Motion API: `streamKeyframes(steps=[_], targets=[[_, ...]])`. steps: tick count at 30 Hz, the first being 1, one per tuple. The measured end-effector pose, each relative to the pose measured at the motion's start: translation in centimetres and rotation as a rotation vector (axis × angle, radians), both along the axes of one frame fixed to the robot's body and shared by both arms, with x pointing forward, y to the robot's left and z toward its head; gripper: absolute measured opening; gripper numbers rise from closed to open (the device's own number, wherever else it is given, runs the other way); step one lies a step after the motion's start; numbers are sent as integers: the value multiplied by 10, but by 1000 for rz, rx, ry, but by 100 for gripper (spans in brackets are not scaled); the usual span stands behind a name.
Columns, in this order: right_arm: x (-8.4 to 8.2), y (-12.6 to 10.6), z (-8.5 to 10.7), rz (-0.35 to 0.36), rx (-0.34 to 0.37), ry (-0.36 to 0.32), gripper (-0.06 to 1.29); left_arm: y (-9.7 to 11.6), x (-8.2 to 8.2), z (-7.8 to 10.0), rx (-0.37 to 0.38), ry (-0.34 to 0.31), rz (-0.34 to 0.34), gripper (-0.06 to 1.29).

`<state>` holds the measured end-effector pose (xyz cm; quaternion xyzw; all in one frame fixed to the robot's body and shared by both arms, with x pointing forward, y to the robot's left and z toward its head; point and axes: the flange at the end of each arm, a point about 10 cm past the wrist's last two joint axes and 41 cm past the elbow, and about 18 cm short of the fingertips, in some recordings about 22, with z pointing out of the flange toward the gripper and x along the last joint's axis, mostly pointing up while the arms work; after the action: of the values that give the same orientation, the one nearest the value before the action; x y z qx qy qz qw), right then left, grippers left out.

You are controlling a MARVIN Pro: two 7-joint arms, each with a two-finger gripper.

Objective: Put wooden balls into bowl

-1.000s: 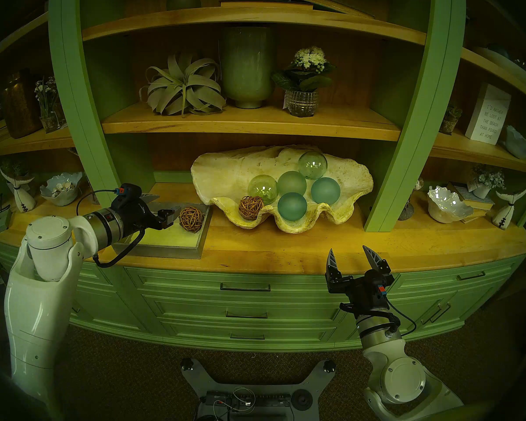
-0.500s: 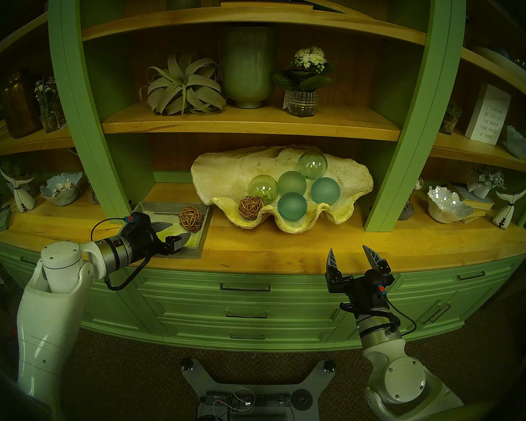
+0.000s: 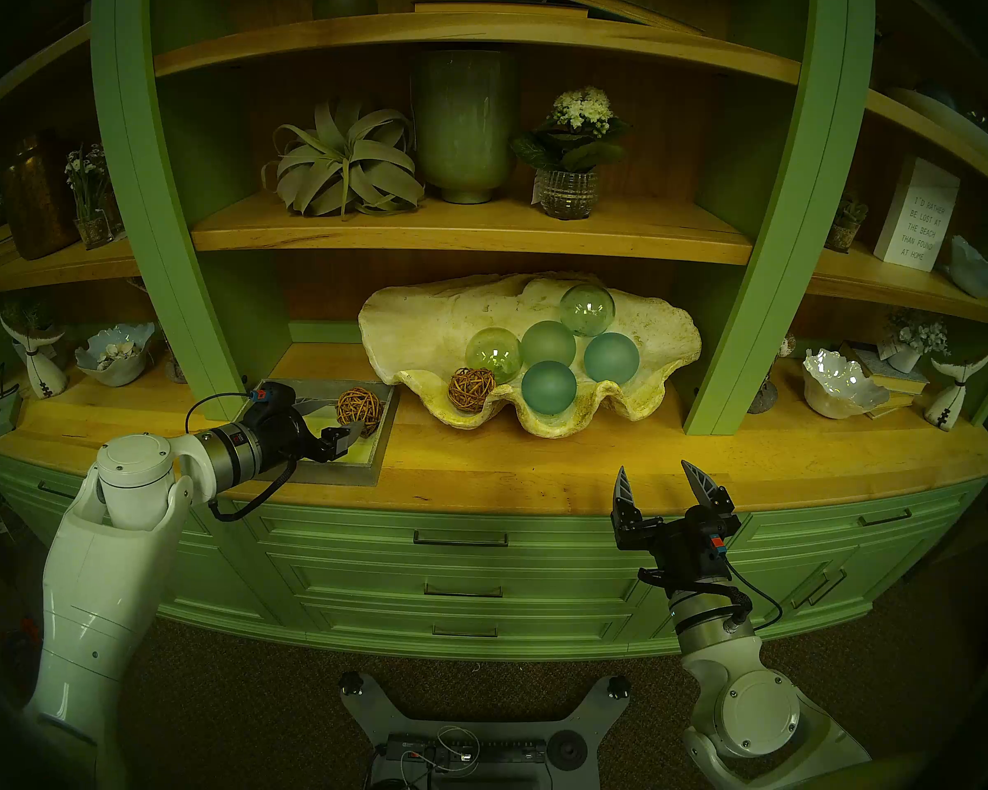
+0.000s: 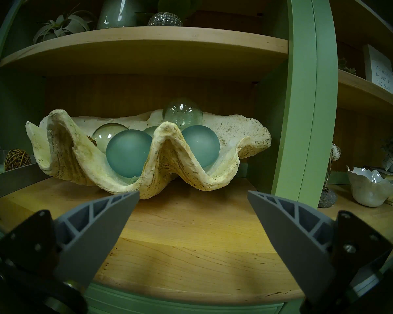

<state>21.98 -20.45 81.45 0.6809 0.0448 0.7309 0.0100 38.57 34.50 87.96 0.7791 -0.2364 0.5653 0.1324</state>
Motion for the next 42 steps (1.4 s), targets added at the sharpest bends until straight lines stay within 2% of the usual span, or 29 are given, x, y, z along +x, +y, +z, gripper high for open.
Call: streamKeyframes(steps=[10,18,23,31,42], targets=[[0,0,0,0,0,0,123,3,11,-2,19,-26,6,121],[0,0,0,0,0,0,123,-1,25,-18,23,-1,-7,121],[0,0,0,0,0,0,123,-1,34,-22,35,1,-6,121],[0,0,0,0,0,0,123,1,46,-24,47,-2,4,121],[0,0,0,0,0,0,123,-5,59,-25,18,-5,-16,121]])
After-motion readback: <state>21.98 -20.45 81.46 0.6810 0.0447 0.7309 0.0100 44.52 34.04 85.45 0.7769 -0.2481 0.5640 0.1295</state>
